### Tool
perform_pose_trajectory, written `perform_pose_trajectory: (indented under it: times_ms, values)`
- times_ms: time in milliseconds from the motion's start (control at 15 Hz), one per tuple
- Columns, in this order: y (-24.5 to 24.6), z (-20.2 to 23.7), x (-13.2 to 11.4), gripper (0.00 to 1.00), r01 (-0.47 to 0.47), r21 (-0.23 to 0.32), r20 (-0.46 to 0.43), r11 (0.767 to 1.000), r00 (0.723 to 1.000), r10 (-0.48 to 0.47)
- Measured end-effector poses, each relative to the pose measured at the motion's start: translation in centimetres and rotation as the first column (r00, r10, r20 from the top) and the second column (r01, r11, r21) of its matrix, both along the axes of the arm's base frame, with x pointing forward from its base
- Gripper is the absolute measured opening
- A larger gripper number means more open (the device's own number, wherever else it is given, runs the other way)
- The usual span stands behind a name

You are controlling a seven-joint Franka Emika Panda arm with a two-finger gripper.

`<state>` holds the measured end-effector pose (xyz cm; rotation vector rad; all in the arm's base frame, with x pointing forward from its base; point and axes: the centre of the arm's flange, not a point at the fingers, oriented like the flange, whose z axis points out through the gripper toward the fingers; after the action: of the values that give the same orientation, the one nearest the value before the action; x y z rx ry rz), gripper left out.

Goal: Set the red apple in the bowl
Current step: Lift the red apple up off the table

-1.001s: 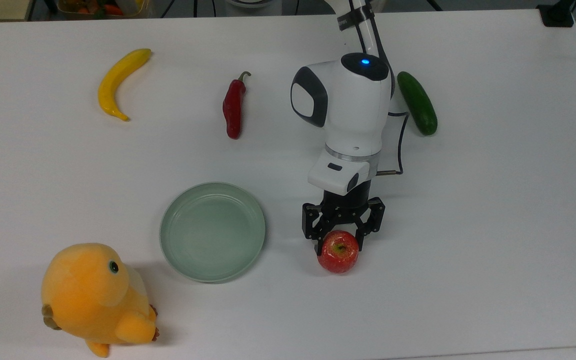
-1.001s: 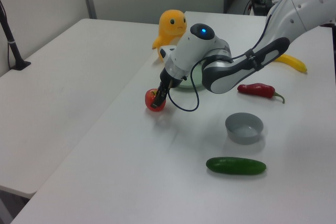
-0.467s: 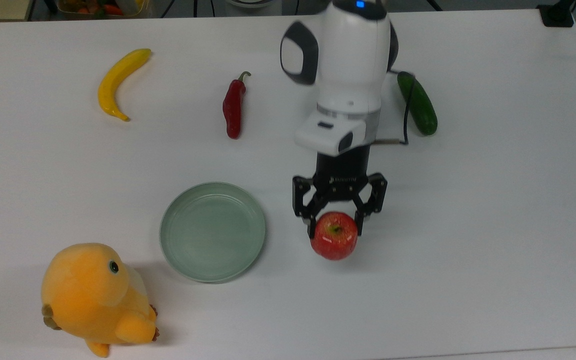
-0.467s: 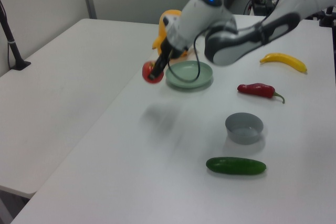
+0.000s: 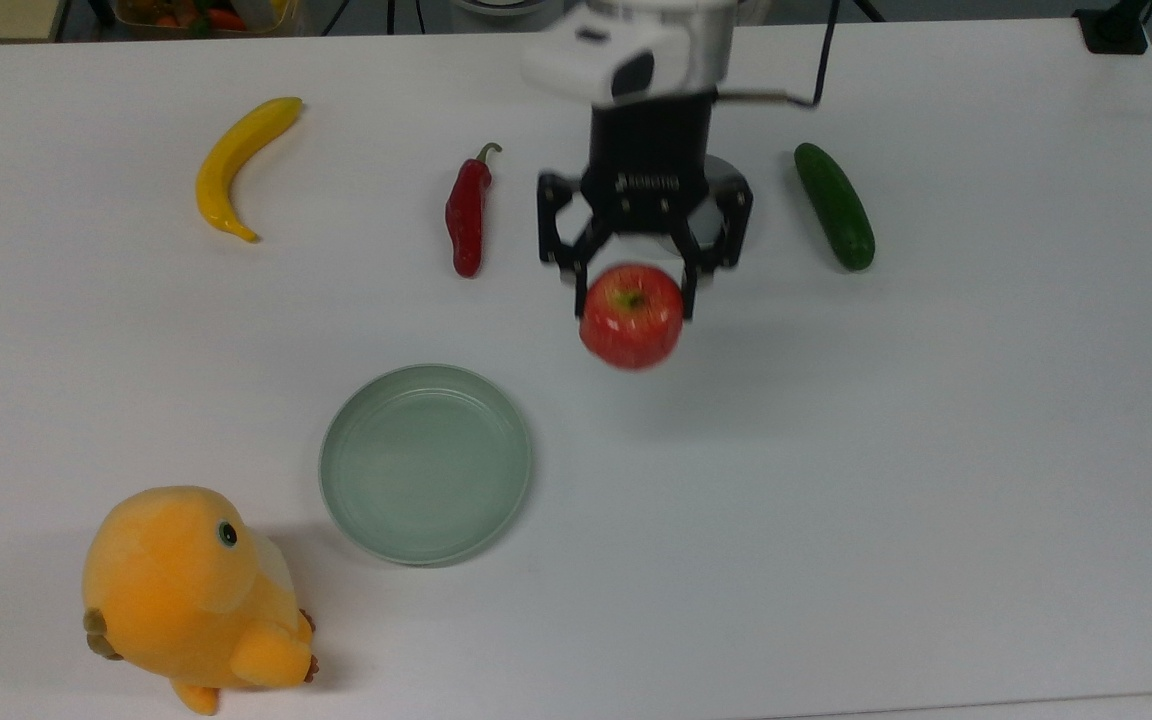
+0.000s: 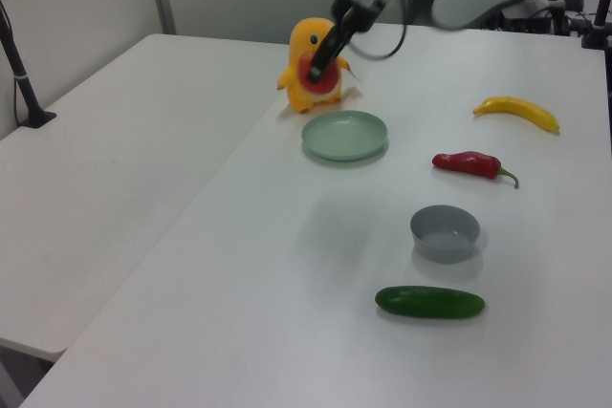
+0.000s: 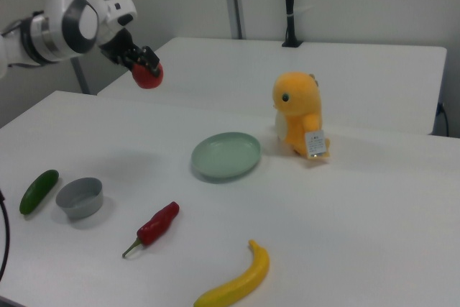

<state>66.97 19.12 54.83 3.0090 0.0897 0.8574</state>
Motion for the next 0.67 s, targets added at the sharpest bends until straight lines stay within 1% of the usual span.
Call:
perform_pose_trajectory:
  times_ms: [134, 334, 534, 601, 668]
  values:
    - [-0.7, 1.9, -2.2, 0.77, 0.022, 0.009, -0.053, 1.0, 0.998, -0.022]
    - [-1.5, 3.3, -5.4, 0.77, 0.043, 0.025, -0.123, 0.999, 0.992, -0.04]
    - [-2.7, 3.7, -9.3, 0.77, 0.044, 0.013, -0.171, 0.999, 0.984, -0.042]
    - [-3.6, 3.7, -11.5, 0.77, 0.03, -0.001, -0.229, 1.0, 0.973, -0.029]
    - [-4.2, 3.6, -12.9, 0.77, 0.009, 0.0, -0.279, 1.0, 0.96, -0.009]
